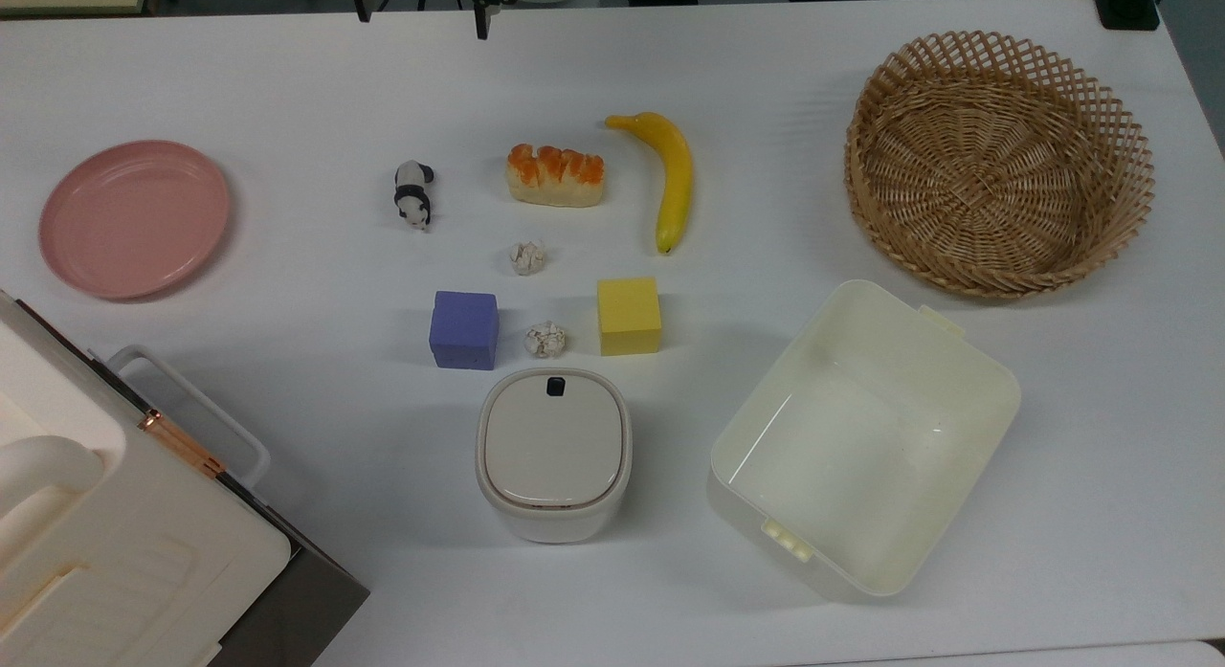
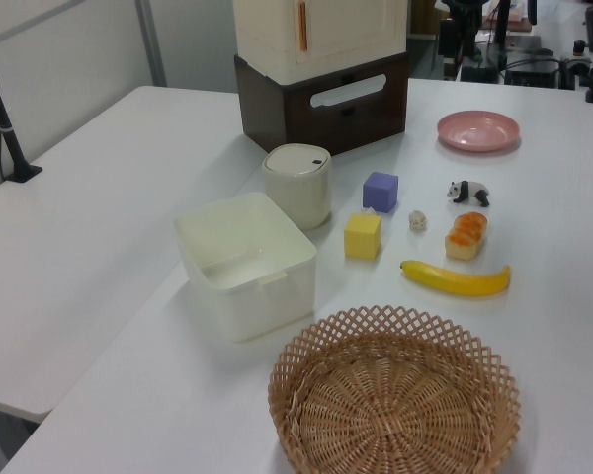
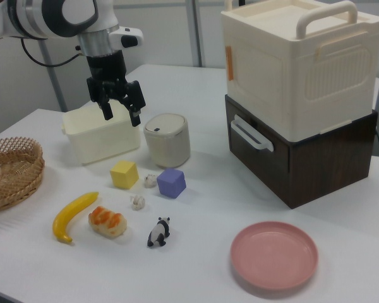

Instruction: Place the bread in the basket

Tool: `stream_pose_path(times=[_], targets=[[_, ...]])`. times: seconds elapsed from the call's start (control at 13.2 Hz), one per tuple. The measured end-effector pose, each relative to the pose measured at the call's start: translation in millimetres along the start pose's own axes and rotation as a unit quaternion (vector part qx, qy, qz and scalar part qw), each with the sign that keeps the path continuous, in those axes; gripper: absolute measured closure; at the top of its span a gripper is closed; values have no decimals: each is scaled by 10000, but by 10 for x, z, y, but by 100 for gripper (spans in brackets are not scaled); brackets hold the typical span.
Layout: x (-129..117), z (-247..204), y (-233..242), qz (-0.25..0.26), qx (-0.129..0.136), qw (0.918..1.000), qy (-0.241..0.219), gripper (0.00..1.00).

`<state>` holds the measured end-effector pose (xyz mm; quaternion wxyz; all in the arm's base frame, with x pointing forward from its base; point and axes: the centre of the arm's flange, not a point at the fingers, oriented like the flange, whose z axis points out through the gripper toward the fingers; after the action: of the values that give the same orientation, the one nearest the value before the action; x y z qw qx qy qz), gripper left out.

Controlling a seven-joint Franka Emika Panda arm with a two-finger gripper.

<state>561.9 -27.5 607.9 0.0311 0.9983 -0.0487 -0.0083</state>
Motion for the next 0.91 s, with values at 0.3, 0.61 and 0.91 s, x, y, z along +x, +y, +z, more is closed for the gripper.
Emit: stream_pose_path(times=[0.3,0.61,0.91], targets=[[1,8,9,8,-1,10000,-8,0],[14,43,5,6,-6,10000,-40,0],[24,64,1,4,-9,10000,-60,0]])
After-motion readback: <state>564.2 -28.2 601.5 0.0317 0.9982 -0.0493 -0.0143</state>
